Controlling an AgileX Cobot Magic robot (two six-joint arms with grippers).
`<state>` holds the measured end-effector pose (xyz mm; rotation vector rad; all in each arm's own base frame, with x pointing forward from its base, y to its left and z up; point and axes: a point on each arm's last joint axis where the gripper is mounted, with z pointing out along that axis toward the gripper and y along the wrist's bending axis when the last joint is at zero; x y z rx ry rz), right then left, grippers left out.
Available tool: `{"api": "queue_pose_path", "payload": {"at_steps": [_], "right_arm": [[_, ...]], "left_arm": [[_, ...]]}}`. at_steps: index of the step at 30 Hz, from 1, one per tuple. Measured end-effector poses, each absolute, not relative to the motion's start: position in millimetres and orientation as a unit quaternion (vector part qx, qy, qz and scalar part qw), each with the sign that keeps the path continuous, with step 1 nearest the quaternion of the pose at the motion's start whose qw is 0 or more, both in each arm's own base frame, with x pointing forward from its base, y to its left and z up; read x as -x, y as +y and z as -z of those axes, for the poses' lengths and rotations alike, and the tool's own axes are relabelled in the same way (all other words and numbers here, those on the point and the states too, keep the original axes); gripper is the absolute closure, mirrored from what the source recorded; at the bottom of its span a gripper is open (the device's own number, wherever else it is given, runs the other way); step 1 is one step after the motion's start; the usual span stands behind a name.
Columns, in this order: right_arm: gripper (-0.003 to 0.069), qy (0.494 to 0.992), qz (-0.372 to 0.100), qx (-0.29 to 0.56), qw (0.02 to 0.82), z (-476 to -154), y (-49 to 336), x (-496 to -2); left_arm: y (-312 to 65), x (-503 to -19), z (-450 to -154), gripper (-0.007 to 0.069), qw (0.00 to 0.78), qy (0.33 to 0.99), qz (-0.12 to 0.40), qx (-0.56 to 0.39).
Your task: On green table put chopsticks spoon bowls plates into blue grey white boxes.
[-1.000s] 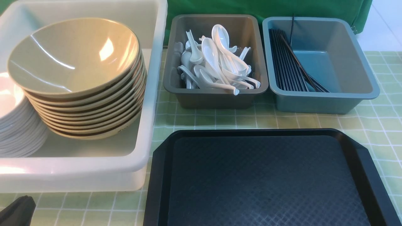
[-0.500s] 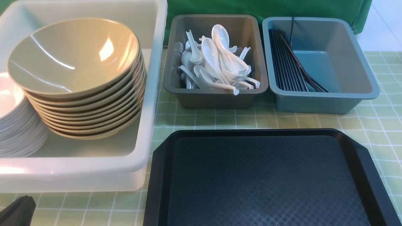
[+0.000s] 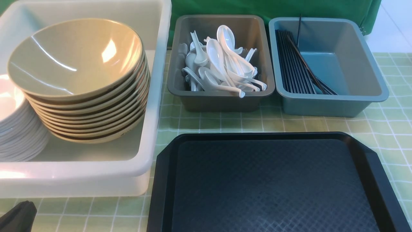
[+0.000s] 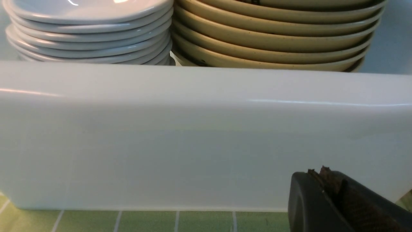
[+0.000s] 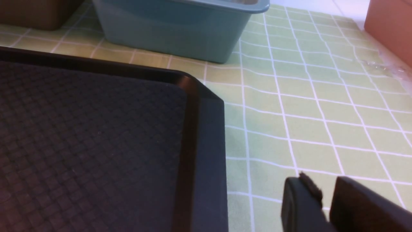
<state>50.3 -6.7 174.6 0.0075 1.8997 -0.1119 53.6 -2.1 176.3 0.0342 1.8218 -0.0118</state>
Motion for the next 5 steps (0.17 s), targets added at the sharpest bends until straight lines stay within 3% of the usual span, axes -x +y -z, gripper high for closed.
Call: {"api": "queue_pose_path", "payload": {"at_steps": [5], "right_arm": [[0.0496,0.813,0.048,-0.003,0.58,-174.6,-6.7,-50.3]], "left_arm": [[-2.1,-53.6,-176.3,0.0627,0.613,0.79,0.005,-0.015]]}}
